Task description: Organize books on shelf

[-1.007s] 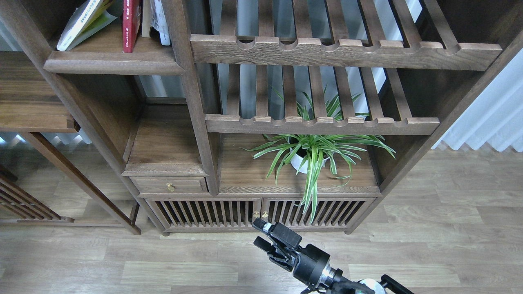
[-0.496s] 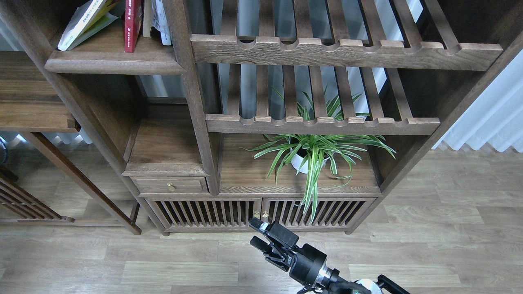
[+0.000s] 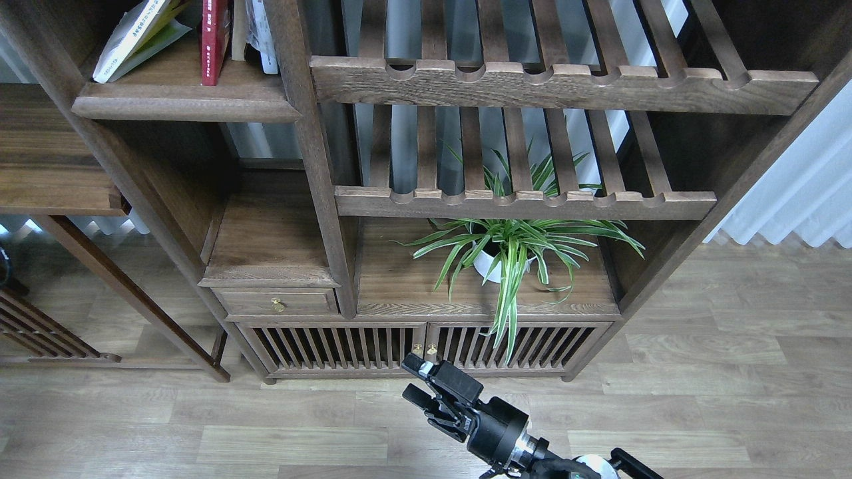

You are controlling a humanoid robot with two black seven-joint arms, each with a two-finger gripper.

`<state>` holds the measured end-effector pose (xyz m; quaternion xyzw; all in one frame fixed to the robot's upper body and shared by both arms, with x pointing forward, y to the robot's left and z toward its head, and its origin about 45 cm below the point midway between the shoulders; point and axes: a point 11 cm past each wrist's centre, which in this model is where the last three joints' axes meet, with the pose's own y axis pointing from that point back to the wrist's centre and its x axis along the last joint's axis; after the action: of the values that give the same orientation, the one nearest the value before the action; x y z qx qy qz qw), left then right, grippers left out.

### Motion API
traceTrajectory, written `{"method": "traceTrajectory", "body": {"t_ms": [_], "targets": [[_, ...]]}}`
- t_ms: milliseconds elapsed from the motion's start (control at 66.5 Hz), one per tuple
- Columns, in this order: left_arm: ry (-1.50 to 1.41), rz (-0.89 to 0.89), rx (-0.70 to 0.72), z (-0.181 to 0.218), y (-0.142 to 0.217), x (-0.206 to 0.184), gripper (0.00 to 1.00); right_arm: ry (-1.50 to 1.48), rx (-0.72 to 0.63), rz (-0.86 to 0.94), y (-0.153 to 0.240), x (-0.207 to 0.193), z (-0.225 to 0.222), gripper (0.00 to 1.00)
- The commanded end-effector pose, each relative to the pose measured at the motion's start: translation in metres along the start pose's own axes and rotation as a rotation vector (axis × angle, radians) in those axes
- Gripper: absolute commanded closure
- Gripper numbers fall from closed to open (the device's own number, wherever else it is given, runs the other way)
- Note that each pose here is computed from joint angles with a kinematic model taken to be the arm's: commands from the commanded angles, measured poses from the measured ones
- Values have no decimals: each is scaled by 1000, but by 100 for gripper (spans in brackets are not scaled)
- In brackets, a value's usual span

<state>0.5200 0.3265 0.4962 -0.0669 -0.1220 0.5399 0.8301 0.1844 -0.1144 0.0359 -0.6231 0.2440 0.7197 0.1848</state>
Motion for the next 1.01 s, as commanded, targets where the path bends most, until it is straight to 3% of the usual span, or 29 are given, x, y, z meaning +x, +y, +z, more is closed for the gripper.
{"method": "traceTrajectory", "body": {"t_ms": [0, 541, 842, 992], "targets": [[13, 14, 10, -12, 4, 4, 97, -2, 1, 1, 1, 1, 1, 1], [90, 17, 34, -51, 0, -11, 91, -2, 2, 1, 1, 1, 0, 1], [110, 18, 60, -72, 6, -14, 80, -7, 6, 2, 1, 1, 1, 1], [114, 21, 62, -75, 8, -14, 65, -10, 7, 5, 2, 2, 1, 1]]}}
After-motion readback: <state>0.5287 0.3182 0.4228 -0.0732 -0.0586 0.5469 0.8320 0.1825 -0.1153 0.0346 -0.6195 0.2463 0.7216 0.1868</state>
